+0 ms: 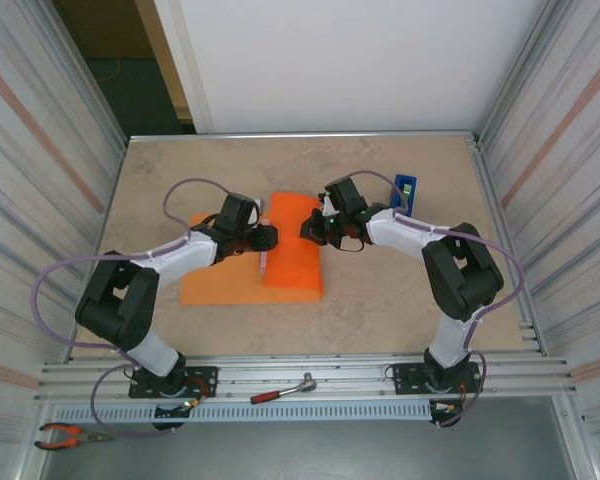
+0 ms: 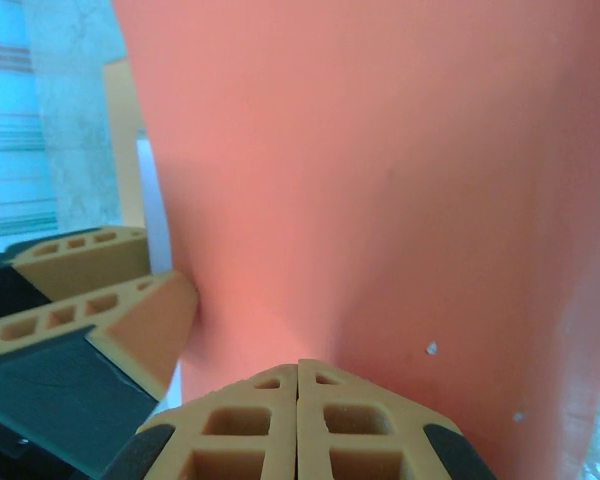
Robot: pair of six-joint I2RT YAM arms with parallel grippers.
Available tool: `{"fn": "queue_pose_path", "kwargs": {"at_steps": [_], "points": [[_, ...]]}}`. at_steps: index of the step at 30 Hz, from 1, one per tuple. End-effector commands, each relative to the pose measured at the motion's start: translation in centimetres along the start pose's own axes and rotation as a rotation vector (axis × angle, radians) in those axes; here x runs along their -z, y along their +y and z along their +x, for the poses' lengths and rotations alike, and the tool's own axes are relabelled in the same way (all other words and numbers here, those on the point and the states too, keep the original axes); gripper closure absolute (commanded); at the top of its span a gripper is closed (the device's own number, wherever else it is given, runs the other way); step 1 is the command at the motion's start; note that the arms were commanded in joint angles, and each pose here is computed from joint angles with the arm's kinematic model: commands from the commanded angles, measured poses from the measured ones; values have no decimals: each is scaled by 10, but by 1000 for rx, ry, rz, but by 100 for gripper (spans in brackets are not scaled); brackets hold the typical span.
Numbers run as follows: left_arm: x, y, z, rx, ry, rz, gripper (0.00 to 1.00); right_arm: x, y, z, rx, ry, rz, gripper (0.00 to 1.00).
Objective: Wrap the gift box in paper
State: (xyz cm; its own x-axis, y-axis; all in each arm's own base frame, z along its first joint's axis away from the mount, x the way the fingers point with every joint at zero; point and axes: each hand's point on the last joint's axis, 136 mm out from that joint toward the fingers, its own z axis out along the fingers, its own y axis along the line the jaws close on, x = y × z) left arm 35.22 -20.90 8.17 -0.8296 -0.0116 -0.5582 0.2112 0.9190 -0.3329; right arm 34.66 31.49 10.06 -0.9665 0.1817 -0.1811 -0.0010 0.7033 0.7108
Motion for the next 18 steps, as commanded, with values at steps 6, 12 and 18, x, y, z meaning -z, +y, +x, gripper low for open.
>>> {"fn": "queue_pose_path", "kwargs": {"at_steps": [6,12,18], "points": [[4,7,15,24,60,-20,47,-13,6,6,43,48,-20,92],[18,11,-21,113,16,18,30,-18,-7,15,52,86,9,92],[11,2,-33,170,79,69,23,-20,-12,18,50,93,17,93]]}}
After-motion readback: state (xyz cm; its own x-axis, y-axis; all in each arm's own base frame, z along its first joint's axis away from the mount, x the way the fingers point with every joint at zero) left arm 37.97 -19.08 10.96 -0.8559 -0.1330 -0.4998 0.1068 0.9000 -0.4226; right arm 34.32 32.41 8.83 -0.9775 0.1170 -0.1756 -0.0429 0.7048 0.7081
